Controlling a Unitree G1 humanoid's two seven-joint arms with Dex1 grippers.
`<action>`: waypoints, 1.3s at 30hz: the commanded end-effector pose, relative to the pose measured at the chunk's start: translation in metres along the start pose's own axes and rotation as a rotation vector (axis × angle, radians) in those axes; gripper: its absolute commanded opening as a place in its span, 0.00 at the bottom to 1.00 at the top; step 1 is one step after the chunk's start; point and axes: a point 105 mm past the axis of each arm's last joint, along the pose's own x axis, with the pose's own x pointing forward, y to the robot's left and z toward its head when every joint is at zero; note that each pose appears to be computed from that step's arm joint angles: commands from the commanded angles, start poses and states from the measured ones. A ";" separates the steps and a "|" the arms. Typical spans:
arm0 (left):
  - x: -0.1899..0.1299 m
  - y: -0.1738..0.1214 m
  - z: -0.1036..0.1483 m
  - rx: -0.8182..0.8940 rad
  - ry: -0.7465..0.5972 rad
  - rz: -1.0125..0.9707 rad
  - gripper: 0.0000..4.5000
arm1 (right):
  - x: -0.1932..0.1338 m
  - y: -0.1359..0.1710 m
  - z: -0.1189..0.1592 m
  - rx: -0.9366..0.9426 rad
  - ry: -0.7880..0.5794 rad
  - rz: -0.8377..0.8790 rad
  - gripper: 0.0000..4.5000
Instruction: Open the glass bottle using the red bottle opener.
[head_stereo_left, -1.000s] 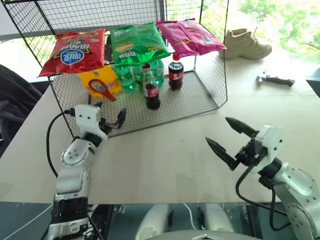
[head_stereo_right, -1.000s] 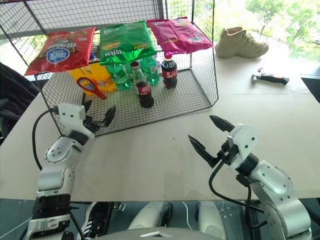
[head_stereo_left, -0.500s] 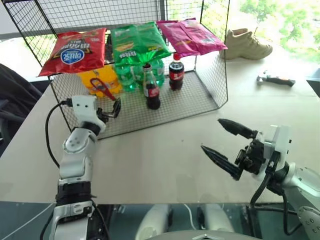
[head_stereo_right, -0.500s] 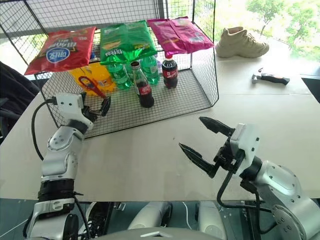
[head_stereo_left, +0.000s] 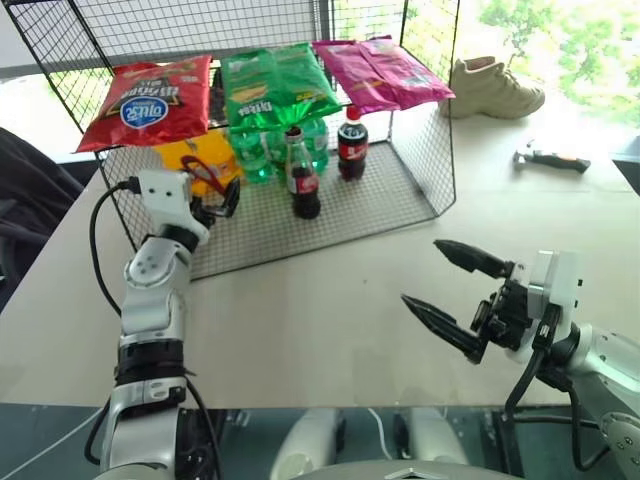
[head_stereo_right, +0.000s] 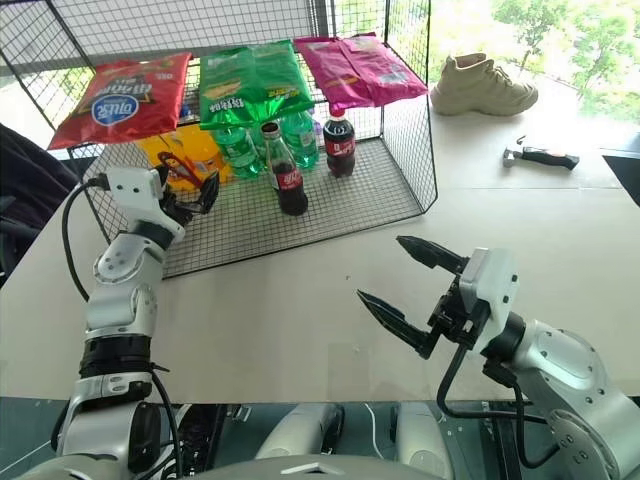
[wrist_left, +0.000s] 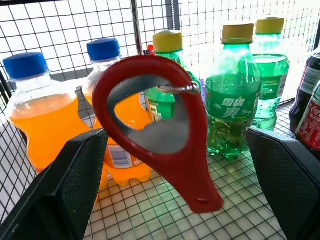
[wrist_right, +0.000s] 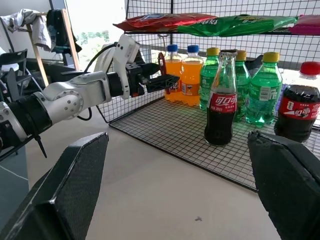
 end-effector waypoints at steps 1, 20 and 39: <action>0.001 0.011 0.016 0.029 -0.069 0.044 1.00 | 0.001 0.002 0.010 -0.042 -0.030 0.010 0.99; 0.006 0.016 0.018 0.040 -0.105 0.052 0.54 | 0.004 0.000 0.010 -0.051 -0.032 0.010 1.00; 0.006 0.011 0.031 0.036 -0.167 0.026 0.34 | 0.006 0.001 0.007 -0.048 -0.025 0.018 1.00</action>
